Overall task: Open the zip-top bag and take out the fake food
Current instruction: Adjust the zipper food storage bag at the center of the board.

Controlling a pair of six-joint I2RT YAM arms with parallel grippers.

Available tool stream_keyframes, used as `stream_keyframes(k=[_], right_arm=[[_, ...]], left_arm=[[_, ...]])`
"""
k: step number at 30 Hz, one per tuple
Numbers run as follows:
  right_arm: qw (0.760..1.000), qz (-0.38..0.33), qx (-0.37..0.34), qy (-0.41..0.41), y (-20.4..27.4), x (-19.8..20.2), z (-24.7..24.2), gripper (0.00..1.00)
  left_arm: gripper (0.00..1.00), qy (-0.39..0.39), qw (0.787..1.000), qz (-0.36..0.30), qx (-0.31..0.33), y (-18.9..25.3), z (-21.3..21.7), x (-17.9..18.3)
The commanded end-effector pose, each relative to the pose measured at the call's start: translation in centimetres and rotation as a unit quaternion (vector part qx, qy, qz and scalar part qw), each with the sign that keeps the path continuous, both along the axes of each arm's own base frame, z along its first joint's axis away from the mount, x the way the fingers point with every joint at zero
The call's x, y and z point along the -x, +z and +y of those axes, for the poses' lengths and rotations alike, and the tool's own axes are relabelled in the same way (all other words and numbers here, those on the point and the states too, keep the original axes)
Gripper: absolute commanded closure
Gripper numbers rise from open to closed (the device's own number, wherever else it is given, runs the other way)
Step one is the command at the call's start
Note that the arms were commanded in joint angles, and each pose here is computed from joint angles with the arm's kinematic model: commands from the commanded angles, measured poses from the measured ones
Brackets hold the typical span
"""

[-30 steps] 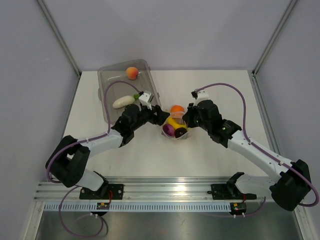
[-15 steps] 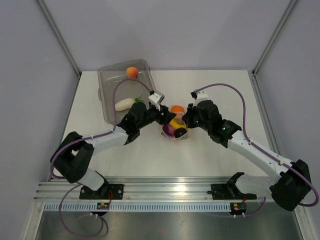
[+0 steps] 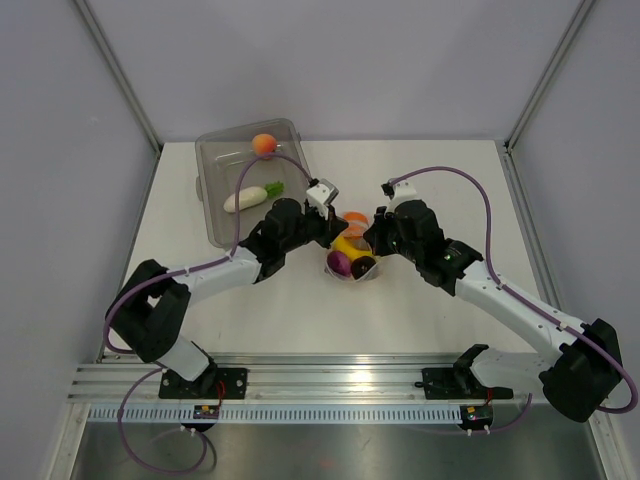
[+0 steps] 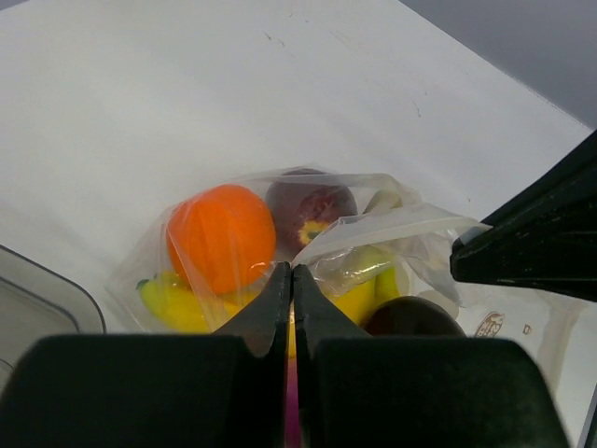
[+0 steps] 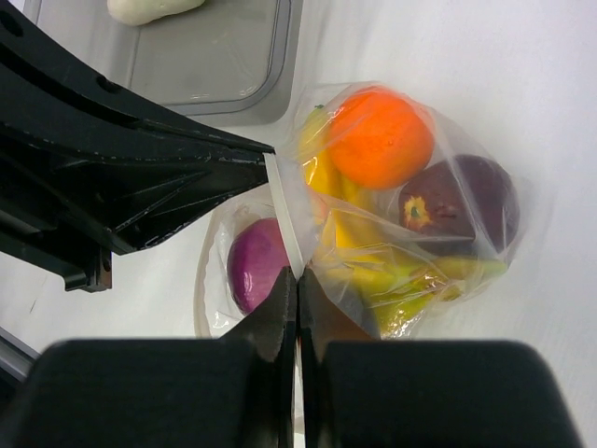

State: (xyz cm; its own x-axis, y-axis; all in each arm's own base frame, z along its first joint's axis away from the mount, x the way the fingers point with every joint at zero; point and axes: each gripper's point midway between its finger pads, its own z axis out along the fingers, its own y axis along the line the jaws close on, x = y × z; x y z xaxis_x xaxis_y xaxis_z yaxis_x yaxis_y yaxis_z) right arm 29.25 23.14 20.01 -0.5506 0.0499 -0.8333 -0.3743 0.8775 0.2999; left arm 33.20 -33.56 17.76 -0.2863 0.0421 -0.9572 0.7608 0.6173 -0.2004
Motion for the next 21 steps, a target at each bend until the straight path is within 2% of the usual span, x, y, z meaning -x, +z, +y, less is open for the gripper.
stream_keyframes(k=[1,4,6,11,16,19,21], right_arm=[[0.999,-0.031,-0.016,-0.004,1.9,-0.4,0.3,1.00],[1.000,-0.025,-0.010,-0.016,1.7,-0.6,0.0,1.00],[0.999,-0.025,-0.006,-0.026,1.7,-0.8,-0.3,1.00],[0.998,-0.019,0.007,-0.057,1.3,-1.3,-1.2,1.00],[0.996,-0.023,0.011,-0.089,1.5,-1.6,-2.2,1.00],[0.993,-0.029,0.010,-0.110,1.8,-1.8,-2.9,1.00],[0.992,-0.030,0.008,-0.124,1.9,-1.9,-3.3,1.00]], left_arm=[[1.00,0.036,0.999,-0.005,-0.016,2.0,0.4,-1.6],[1.00,0.068,0.997,-0.004,-0.034,3.3,0.9,-1.3],[1.00,0.098,0.994,-0.025,-0.041,4.8,1.6,-1.1],[1.00,0.148,0.983,-0.002,-0.107,5.0,2.4,0.5],[1.00,0.182,0.975,-0.018,-0.124,7.4,2.5,1.7],[0.94,0.191,0.973,-0.019,-0.131,8.2,2.7,2.6],[0.85,0.183,0.975,-0.017,-0.123,8.7,2.6,3.2]])
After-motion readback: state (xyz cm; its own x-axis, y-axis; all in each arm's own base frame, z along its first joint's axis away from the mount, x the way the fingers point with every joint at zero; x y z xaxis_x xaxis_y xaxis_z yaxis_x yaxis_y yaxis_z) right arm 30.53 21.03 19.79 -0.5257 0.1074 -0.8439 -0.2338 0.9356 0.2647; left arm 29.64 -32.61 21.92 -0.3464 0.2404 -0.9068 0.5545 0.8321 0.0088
